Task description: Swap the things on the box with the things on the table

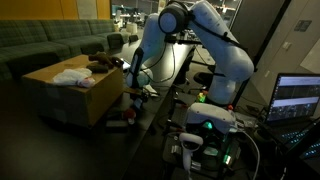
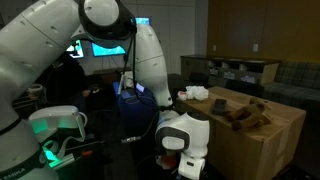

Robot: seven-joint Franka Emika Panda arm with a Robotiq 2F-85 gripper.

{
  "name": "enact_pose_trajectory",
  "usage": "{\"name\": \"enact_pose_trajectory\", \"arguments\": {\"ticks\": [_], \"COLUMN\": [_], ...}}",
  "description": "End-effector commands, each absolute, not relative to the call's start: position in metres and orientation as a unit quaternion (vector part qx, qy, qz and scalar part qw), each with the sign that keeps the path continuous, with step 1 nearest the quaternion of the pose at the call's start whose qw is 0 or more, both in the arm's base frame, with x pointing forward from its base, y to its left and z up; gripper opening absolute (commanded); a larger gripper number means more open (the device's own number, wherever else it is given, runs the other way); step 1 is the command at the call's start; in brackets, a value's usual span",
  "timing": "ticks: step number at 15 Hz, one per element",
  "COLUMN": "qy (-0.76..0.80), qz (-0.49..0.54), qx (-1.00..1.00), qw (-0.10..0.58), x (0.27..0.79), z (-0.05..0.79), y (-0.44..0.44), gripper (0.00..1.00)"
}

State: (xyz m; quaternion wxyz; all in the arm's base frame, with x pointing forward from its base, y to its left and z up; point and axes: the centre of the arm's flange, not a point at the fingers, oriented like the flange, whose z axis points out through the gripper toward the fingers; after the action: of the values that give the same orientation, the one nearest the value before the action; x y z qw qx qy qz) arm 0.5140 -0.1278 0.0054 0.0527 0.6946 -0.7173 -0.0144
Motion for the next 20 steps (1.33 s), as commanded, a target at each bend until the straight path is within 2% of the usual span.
{"name": "enact_pose_trajectory", "arguments": {"ticks": [1,3,5,8,14,20], "qy": [-0.717,-0.709,-0.694,-0.657,-0.529,-0.388], "qz": [-0.017,-0.013,-0.011,-0.006,-0.001,-0.027], "qx": [0.694,0.702,0.717,0.753,0.849,0.921], "qw": [0.061,0.064,0.06,0.043,0.008,0.027], "x": [0.513,0.515,0.516,0.52,0.537,0.536], "z": [0.001,0.007,0.015,0.033,0.118,0.209], "y": [-0.127,-0.127,-0.127,-0.126,-0.131,-0.141], "gripper": [0.27,0.12,0.0,0.04,0.03,0.03]}}
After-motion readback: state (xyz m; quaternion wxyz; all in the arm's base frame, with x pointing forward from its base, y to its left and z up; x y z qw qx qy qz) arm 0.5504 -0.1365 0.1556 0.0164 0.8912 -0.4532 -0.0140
